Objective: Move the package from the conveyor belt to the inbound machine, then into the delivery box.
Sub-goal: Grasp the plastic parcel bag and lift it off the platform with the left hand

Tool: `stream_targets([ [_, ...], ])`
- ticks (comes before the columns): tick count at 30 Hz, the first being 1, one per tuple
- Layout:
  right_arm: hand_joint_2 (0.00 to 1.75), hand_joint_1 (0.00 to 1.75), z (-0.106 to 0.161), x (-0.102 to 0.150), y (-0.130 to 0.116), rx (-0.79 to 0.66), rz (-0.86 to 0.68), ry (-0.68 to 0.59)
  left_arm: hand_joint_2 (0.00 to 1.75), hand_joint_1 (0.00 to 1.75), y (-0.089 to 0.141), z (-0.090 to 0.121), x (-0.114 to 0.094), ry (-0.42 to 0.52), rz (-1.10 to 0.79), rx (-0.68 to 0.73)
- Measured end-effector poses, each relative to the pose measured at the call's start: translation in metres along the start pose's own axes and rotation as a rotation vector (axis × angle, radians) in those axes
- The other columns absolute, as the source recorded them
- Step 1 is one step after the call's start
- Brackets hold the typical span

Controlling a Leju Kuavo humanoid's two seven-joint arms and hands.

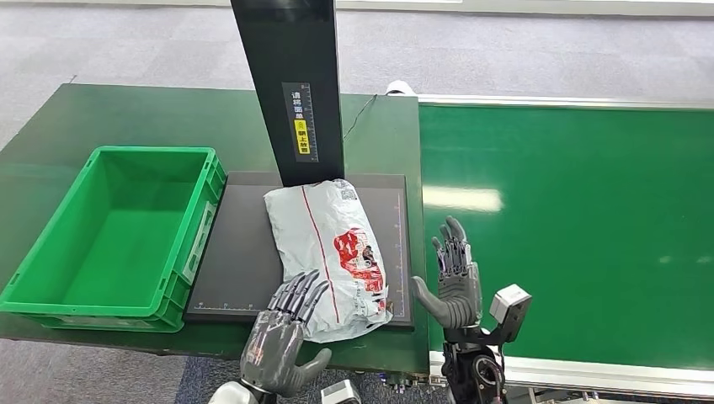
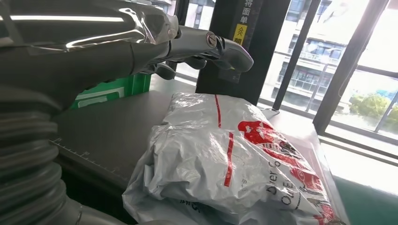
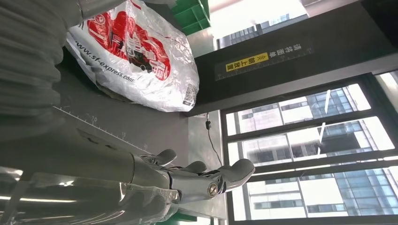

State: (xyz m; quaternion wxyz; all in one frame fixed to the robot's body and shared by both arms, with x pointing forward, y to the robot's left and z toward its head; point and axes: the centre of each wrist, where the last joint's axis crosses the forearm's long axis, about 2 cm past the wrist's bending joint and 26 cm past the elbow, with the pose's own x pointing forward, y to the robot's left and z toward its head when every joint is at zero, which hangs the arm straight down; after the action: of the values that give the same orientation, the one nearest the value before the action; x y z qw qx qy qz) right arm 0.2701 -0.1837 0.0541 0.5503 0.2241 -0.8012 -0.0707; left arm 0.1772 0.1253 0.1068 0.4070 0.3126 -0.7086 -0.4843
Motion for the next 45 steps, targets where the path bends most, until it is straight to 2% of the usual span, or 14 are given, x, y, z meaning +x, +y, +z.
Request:
stream_targets([
  [8,1.75,0.0,-0.002,-0.003,0.004,0.003,-0.017,0.001,1.75,0.0,-0.007,-0.007,-0.001,-0.024,-0.011,-0.054],
  [13,1.75,0.0,-0.01,-0.005,0.009,0.027,-0.023,0.001,1.75,0.0,-0.018,-0.019,-0.005,-0.025,-0.012,-0.1],
  [16,1.75,0.0,-0.013,-0.006,0.011,0.024,-0.022,0.002,1.75,0.0,-0.027,-0.019,-0.01,-0.02,0.004,-0.124],
  [21,1.75,0.0,-0.003,-0.007,0.01,-0.009,-0.024,0.006,1.75,0.05,-0.043,-0.017,-0.02,-0.035,0.038,-0.162],
  [25,1.75,0.0,0.006,-0.005,0.009,-0.024,-0.024,0.007,1.75,1.7,-0.049,-0.023,-0.027,-0.029,0.05,-0.177],
  [26,1.75,0.0,0.008,-0.005,0.009,-0.026,-0.023,0.007,1.75,1.75,-0.05,-0.024,-0.028,-0.027,0.053,-0.177],
  [36,1.75,0.0,0.022,-0.003,0.004,-0.049,-0.009,0.014,1.75,1.75,-0.046,-0.037,-0.032,-0.019,0.068,-0.111],
  [45,1.75,0.0,0.025,0.002,0.002,-0.056,0.001,0.005,1.75,1.75,-0.04,-0.041,-0.034,0.002,0.099,-0.052],
])
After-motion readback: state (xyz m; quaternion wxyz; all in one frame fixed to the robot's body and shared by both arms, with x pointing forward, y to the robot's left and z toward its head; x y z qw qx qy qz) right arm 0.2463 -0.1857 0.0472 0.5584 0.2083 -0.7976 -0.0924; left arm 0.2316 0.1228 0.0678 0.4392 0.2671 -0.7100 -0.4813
